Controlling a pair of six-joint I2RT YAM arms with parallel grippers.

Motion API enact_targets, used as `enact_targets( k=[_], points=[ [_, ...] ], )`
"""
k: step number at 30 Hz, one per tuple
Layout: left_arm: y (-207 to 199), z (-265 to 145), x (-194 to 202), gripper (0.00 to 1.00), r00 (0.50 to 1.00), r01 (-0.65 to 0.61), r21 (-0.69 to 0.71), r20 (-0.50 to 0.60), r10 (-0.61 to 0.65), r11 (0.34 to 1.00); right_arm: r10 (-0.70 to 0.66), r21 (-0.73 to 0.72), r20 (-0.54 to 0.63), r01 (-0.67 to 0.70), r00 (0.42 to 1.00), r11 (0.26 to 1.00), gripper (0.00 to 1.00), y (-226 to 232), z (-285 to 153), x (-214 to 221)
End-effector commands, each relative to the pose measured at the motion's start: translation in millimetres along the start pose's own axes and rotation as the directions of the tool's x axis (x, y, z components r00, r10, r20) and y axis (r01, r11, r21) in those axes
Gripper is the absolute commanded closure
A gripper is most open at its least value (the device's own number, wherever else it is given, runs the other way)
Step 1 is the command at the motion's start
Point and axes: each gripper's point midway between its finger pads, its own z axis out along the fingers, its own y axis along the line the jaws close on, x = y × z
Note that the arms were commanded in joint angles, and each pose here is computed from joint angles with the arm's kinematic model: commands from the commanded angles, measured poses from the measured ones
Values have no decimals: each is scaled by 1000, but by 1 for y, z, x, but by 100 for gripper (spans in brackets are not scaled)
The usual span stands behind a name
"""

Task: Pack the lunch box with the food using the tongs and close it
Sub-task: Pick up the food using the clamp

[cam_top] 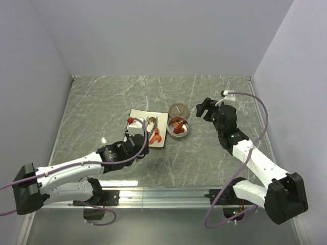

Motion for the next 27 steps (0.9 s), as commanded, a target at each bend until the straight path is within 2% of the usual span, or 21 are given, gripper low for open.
enact_targets(
  k=[1, 8, 27],
  points=[
    [8, -2, 7, 52, 999, 47, -30, -3, -47, 998, 9, 5, 24, -9, 1000, 1000, 18, -3, -3, -5],
    [4, 5, 23, 52, 998, 42, -14, -45, -43, 999, 8, 2, 21, -8, 1000, 1000, 18, -2, -4, -4],
    [-19, 16, 34, 54, 996, -3, 33, -89, 6, 999, 6, 9, 19, -7, 1000, 1000, 18, -5, -4, -3]
  ],
)
